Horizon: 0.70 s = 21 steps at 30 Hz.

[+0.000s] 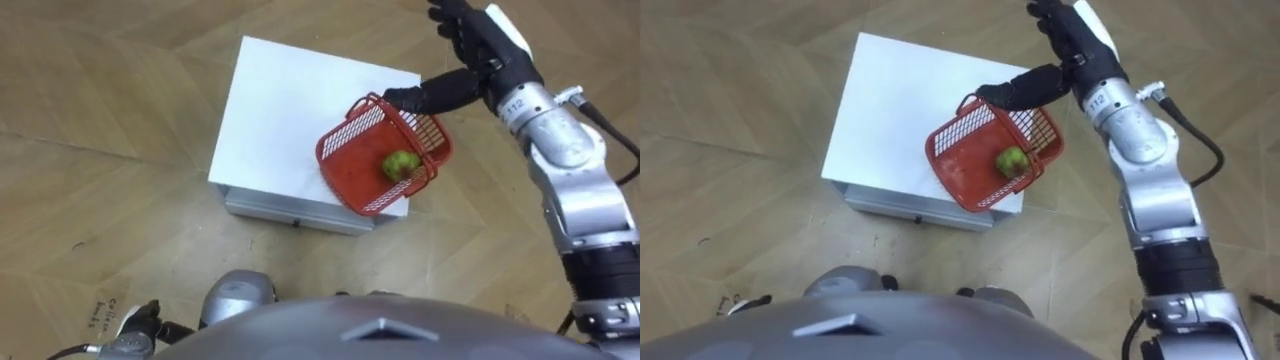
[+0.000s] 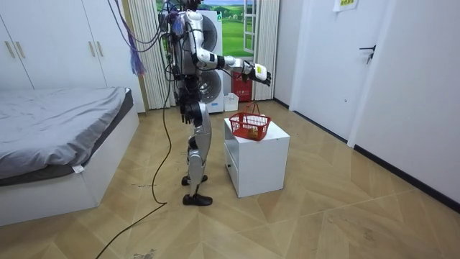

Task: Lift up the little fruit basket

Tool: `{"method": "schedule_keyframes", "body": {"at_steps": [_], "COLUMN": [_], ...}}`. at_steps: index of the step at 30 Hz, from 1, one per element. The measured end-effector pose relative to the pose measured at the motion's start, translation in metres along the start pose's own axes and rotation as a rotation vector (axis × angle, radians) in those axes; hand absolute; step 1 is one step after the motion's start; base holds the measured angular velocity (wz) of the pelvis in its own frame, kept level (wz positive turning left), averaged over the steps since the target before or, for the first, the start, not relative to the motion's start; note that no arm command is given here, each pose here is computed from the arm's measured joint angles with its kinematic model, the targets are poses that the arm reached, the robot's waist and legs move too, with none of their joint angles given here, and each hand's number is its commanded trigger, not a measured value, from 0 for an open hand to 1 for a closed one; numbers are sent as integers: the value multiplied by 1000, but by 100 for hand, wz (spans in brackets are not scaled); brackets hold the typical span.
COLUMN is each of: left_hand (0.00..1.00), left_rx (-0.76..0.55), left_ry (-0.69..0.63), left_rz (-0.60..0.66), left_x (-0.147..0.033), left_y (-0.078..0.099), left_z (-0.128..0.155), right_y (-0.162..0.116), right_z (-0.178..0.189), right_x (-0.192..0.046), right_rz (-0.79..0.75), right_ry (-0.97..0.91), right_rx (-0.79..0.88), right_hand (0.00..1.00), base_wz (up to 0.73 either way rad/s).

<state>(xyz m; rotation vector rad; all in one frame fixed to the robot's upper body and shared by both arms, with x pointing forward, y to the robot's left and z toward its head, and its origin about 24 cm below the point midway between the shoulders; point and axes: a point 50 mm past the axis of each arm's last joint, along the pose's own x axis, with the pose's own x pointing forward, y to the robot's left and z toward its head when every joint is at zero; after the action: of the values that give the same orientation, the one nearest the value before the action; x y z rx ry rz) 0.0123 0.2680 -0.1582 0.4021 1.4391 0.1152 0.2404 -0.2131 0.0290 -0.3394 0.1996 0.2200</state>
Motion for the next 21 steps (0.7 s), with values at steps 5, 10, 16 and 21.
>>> {"method": "schedule_keyframes", "body": {"at_steps": [5,10,16,21], "left_hand": [0,0,0,0], "left_rx": [-25,-32,-38,-8], "left_ry": [35,40,58,66], "left_rz": [9,42,53,49], "left_x": [-2,-3,-3,-3], "left_y": [-5,-8,-10,-13], "left_z": [-13,-15,-17,-18], "right_y": [-6,-3,20,40], "right_z": [-52,-134,-202,-224], "right_x": [-23,-76,-145,-180], "right_rz": [-115,-241,-330,-324], "right_ry": [203,569,986,1199], "right_rx": [34,92,120,120], "right_hand": [0,0,0,0], "base_wz": [-8,-1,-2,0]}}
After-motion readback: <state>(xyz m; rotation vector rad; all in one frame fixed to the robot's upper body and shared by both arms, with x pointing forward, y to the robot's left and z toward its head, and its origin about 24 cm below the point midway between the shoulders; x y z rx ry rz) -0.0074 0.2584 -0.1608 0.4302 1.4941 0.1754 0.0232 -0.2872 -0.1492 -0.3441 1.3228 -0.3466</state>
